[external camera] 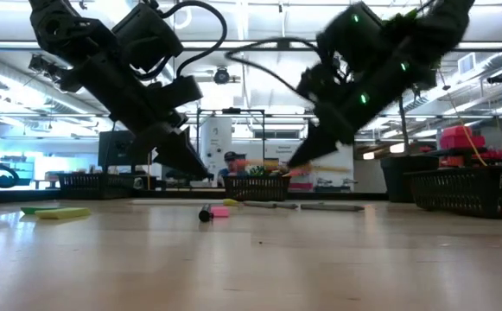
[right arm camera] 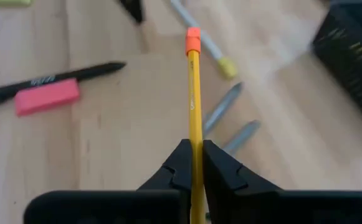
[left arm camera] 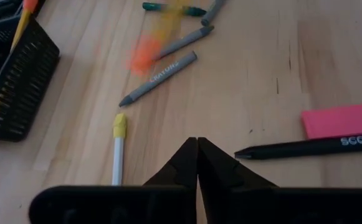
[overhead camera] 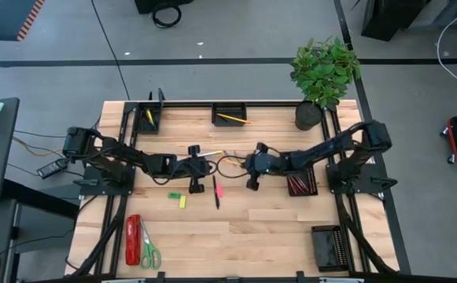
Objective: Sort crayons/erasers/pens/pencils in bins
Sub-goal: Put the yellow pencil into the top right black bin
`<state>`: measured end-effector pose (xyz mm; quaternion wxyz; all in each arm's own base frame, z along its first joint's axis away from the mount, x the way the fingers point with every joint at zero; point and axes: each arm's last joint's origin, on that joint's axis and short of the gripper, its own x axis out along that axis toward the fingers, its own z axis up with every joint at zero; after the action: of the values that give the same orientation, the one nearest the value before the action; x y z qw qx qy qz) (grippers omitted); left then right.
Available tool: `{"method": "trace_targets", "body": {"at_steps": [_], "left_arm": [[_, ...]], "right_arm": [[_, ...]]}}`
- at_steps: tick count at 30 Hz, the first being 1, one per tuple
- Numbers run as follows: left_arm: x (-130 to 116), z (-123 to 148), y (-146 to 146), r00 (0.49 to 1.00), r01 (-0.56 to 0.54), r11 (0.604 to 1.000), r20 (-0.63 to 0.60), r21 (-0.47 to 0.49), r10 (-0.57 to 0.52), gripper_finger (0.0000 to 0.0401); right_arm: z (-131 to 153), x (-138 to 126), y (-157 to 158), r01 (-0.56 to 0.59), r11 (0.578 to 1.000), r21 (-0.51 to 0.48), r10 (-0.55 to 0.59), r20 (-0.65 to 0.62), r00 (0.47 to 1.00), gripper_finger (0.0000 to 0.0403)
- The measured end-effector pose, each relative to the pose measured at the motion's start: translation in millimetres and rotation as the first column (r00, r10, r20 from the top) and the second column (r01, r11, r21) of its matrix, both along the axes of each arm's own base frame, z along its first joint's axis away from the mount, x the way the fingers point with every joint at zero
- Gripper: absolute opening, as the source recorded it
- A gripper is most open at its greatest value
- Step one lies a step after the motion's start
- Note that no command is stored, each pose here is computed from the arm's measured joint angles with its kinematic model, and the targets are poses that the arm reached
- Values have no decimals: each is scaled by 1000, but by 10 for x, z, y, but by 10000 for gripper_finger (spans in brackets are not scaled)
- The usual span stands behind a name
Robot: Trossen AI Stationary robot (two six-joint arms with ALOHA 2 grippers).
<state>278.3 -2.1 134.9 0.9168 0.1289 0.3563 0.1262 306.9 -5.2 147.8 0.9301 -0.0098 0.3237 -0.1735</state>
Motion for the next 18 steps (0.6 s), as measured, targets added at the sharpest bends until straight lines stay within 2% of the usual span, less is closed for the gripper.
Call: {"method": "trace_targets", "body": {"at_steps": [4, 9, 15, 18], "left_arm": [[-10, -11, 0, 1000, 0, 1000, -16, 1, 0, 28], [-5, -6, 0, 1000, 0, 1000, -8, 0, 0, 22], [-1, -2, 0, 1000, 0, 1000, -3, 0, 0, 13], [-1, -1, 0, 1000, -1, 1000, -2, -1, 1, 19]], "right_arm": [[352, -15, -222, 77, 996, -41, -78, -35, 996, 27], [617, 40, -631, 122, 988, -94, -131, -98, 987, 28], [730, 231, -1162, 114, 984, -134, -139, -195, 971, 29], [760, 308, -1416, 114, 987, -115, -139, -235, 962, 29]]}}
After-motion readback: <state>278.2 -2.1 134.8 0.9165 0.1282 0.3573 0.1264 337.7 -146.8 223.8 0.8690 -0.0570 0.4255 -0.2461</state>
